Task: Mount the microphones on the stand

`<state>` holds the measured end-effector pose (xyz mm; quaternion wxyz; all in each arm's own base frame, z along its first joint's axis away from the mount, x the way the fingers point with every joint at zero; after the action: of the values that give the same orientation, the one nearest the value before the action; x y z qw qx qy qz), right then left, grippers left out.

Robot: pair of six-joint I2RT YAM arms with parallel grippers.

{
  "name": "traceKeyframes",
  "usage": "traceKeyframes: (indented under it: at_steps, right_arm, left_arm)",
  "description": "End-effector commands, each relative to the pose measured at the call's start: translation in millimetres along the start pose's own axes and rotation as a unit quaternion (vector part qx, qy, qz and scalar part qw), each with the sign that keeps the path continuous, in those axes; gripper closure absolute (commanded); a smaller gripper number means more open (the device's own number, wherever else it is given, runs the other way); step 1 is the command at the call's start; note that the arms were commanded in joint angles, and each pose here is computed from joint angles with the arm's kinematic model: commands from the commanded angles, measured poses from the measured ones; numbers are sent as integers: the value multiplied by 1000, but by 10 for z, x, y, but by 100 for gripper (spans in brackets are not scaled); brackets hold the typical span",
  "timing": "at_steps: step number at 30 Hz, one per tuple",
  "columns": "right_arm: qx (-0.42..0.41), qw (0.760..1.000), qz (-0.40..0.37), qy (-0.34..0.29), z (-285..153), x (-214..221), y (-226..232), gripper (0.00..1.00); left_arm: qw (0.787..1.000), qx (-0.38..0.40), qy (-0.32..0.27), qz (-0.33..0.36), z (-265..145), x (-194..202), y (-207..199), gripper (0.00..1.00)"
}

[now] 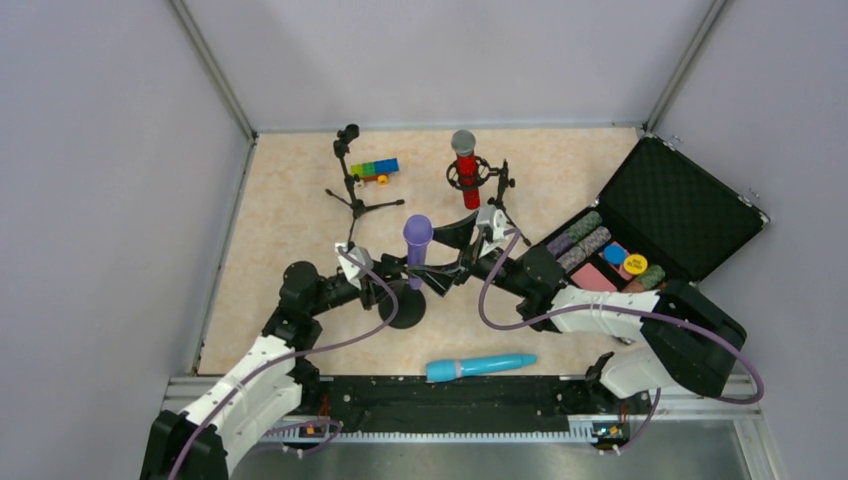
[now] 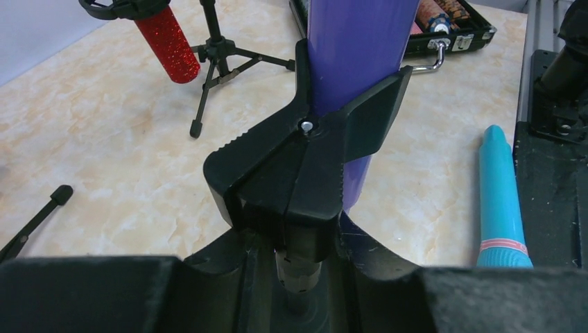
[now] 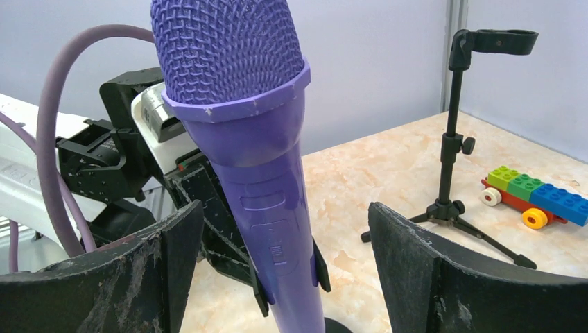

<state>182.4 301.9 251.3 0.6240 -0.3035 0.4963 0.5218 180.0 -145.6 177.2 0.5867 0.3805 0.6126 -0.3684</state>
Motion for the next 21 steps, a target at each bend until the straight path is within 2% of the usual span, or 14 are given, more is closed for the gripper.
traceKeyframes:
  at_steps: [1,4,11,21]
  right_arm:
    - [-8,999,-17,-29,10,-124,45,15]
    - [-7,999,-18,-29,6,-126,43,14]
    - [4,999,-33,-20,-37,-116,11,14]
    - [28,997,-66,17,-257,-78,-17,14]
  left_arm:
    - [999,7,-27,26,-13,-116,-27,79]
    - [999,5,-27,25,-22,-123,-29,100]
    - [999,5,-34,25,-15,-188,-31,100]
    - [995,-27,-82,48,-49,-627,10,100]
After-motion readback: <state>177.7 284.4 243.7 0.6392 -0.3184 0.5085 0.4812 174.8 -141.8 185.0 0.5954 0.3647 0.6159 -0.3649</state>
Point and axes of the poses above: each gripper's point midway between its finger pads, its own z axis out along the fingers, its own y axis along the line the jaws close on, x = y × z, the point moved 7 cm from there along -z, back along the fingers, and after that the axes turned 1 degree about -z, right-handed, at the moved point
